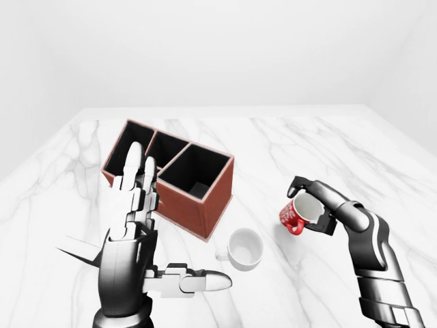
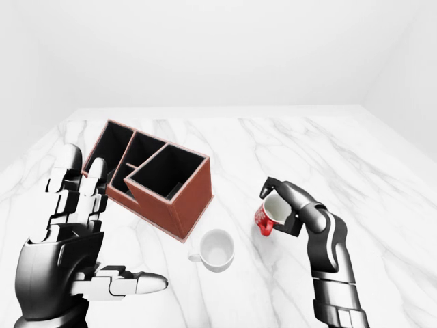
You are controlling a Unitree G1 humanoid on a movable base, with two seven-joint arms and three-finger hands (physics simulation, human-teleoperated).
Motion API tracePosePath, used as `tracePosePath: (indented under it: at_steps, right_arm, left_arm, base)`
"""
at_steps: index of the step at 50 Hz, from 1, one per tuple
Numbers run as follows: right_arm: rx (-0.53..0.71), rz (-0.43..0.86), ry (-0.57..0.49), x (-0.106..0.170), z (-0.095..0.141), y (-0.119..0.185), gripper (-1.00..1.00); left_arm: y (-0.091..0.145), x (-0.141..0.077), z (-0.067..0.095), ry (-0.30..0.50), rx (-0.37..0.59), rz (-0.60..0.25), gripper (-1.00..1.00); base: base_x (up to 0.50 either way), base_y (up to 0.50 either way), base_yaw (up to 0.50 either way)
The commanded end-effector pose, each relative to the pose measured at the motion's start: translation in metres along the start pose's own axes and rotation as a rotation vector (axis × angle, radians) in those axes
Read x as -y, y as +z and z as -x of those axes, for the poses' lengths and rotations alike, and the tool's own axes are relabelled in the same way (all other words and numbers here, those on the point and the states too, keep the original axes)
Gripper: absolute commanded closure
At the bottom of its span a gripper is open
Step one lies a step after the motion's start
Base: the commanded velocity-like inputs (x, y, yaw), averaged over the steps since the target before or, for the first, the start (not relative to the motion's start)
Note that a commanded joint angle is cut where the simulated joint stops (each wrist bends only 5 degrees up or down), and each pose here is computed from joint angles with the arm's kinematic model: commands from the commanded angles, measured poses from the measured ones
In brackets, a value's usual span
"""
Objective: Pick up the red mug and place it to the right of the caddy.
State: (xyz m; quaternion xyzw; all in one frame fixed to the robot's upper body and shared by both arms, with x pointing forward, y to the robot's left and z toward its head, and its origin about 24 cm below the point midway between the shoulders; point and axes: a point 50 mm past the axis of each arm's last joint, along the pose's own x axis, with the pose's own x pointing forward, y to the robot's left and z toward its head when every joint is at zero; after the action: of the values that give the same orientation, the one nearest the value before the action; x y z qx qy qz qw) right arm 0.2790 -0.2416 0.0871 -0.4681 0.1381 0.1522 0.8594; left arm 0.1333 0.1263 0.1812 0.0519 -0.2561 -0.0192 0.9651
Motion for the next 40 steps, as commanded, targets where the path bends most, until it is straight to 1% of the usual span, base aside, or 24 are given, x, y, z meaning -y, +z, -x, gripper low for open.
tracePosePath:
  at_steps: [1, 2, 10, 21, 26, 34, 40]
  right_arm:
    - [0.049, 0.033, -0.021, 0.015, -0.015, 0.022, 1.0]
    - [0.052, 0.031, -0.01, 0.016, -0.021, 0.025, 1.0]
    - [0.07, 0.063, 0.013, 0.022, -0.037, 0.041, 1.0]
    - [0.098, 0.094, 0.04, 0.01, -0.044, 0.057, 1.0]
    - [0.112, 0.09, 0.044, 0.005, -0.053, 0.066, 1.0]
    - [0.129, 0.108, 0.053, -0.001, -0.055, 0.075, 1.0]
    - [0.169, 0.12, 0.052, -0.001, -0.056, 0.09, 1.0]
  left_arm:
    - [0.005, 0.0, -0.007, 0.008, 0.056, 0.002, -1.0]
    - [0.005, 0.0, -0.006, 0.007, 0.056, 0.004, -1.0]
    - [0.004, -0.002, -0.007, 0.013, 0.053, 0.0, -1.0]
    - [0.004, -0.001, -0.006, 0.01, 0.052, 0.001, -1.0]
    - [0.004, -0.001, -0.007, 0.01, 0.056, 0.004, -1.0]
    - [0.005, -0.002, -0.007, 0.011, 0.061, 0.004, -1.0]
    - [0.005, -0.002, -0.007, 0.013, 0.061, 0.003, -1.0]
  base:
    - [0.0, 0.0, 0.0]
    - [0.0, 0.0, 0.0]
    - [0.0, 0.0, 0.0]
    - [0.0, 0.0, 0.0]
    - [0.0, 0.0, 0.0]
    - [0.0, 0.0, 0.0]
    - [0.0, 0.0, 0.0]
